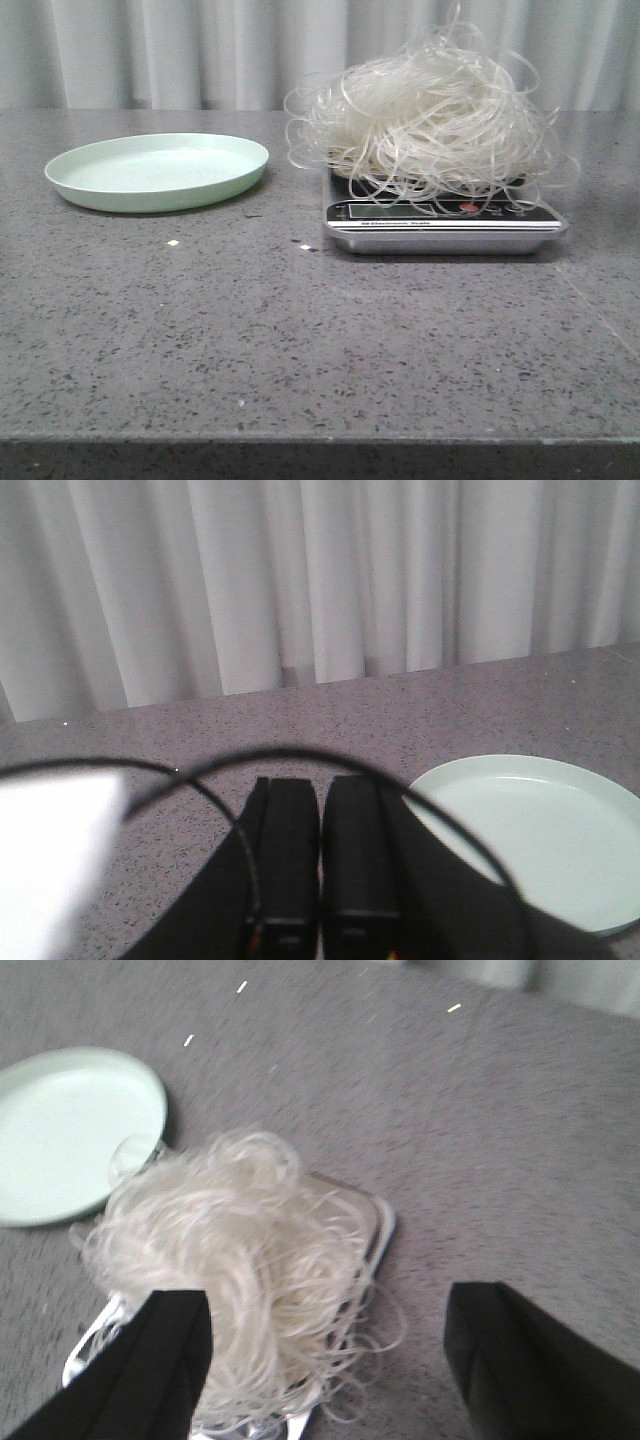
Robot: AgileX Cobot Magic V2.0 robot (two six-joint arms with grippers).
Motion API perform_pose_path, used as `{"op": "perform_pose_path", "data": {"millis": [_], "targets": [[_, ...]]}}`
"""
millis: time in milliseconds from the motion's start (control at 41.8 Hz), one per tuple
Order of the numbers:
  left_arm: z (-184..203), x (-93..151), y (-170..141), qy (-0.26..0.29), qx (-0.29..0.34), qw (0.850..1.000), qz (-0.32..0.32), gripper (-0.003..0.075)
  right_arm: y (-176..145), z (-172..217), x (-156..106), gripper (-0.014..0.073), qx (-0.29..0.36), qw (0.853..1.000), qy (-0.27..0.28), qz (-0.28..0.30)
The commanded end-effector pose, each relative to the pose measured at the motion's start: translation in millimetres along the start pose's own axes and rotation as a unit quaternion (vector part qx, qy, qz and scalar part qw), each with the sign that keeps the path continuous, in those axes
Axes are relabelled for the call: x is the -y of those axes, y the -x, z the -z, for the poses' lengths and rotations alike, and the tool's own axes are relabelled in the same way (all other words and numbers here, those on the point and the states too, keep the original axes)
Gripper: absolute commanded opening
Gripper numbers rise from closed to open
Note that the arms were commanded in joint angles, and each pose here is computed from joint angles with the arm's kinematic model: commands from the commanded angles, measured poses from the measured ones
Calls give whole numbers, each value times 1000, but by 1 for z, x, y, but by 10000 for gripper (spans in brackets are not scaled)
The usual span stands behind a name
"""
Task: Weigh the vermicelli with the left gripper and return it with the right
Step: 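Withdraw the left gripper while the vermicelli rests on the scale, then lower the right gripper into the vermicelli on the scale and grasp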
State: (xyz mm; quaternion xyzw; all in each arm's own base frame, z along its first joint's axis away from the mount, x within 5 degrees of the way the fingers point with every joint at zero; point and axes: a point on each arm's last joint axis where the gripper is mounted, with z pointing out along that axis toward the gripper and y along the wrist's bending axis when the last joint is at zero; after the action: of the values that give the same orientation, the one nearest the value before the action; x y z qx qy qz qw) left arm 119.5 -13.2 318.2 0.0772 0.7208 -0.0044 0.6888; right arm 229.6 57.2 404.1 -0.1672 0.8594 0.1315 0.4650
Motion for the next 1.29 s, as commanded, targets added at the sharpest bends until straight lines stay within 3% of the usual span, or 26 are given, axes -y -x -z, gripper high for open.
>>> {"op": "perform_pose_path", "data": {"millis": [0, 335, 718, 982, 1125, 1269], "targets": [[1, -3, 16, 12, 49, 999, 10, 137, 14, -3, -13, 605, 28, 998, 26, 48], [1, -3, 16, 12, 49, 999, 10, 137, 5, -52, -42, 605, -23, 979, 93, 178], [1, -3, 16, 12, 49, 999, 10, 137, -15, -123, -31, 605, -84, 975, 86, 186], [1, -3, 16, 12, 49, 999, 10, 137, -24, -140, -29, 596, -113, 973, 93, 181], [1, -3, 16, 12, 49, 999, 10, 137, -25, -140, -29, 475, -114, 972, 94, 180], [1, -3, 16, 12, 49, 999, 10, 137, -25, -140, -29, 224, -117, 972, 96, 180]]}}
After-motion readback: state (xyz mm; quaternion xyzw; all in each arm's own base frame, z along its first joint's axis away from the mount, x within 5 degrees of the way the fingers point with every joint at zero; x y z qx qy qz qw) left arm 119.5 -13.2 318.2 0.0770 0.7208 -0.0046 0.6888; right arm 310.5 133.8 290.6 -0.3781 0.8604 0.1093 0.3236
